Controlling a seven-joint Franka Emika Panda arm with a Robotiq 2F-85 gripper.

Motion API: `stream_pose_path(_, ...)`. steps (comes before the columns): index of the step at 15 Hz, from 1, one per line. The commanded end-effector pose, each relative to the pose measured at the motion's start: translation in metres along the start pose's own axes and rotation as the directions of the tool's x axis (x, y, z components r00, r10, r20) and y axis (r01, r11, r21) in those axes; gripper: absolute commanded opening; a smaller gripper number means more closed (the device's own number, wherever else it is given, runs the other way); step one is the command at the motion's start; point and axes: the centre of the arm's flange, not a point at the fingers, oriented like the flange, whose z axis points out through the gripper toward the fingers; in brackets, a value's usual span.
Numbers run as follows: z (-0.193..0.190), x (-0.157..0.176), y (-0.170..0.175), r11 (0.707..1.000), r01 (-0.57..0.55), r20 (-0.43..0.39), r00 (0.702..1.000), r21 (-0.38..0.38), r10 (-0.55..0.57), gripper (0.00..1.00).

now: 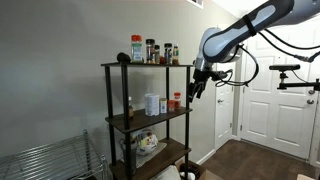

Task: Move the spice bottle to the top shelf

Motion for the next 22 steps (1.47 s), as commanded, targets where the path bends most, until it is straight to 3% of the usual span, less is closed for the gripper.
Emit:
stream_pose_path(1,0.028,0.003,0.016,1.0,0.002,-0.103,0.995,0.023,0.0,1.0)
stream_pose_path(5,0.045,0.018,0.029,0.999,0.041,-0.21,0.977,0.025,-0.035,1.0)
stream_pose_path(11,0.069,0.035,0.039,0.999,0.033,-0.291,0.956,0.01,-0.029,1.0)
stream_pose_path(14,0.081,0.047,0.041,1.0,0.012,-0.378,0.926,-0.018,-0.018,1.0)
stream_pose_path(22,0.12,0.069,0.049,0.994,-0.1,-0.486,0.872,-0.052,0.062,1.0)
